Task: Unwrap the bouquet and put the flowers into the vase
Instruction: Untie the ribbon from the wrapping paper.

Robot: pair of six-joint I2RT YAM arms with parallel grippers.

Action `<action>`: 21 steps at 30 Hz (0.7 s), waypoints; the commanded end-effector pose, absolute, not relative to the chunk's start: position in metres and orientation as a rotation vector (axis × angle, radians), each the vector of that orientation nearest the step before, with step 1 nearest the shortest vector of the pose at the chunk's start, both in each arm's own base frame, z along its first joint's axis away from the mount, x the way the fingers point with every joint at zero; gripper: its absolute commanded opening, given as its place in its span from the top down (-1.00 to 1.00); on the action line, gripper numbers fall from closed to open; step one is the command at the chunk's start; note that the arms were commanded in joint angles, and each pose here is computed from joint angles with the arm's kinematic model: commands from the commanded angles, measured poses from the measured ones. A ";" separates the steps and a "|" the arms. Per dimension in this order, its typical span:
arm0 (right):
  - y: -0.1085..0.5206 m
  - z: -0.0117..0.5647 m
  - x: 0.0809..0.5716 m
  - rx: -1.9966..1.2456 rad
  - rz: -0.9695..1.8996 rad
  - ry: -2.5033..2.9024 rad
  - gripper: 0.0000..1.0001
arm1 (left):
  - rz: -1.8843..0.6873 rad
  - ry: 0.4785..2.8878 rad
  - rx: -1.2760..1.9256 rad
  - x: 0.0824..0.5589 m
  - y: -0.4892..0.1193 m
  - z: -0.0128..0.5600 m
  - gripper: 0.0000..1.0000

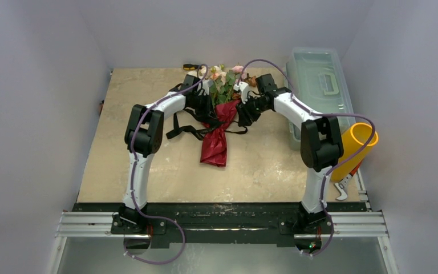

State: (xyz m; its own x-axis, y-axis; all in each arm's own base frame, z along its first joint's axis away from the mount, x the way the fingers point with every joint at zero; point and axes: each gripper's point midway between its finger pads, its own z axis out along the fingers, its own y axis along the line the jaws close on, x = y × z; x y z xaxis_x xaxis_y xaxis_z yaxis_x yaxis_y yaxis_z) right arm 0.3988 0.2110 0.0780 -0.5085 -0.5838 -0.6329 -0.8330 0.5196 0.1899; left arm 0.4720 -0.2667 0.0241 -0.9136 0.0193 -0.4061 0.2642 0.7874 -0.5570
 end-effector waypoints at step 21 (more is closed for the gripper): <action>0.288 0.099 0.419 -1.287 0.750 2.065 1.00 | -0.431 2.852 0.183 0.446 -0.195 -0.066 1.00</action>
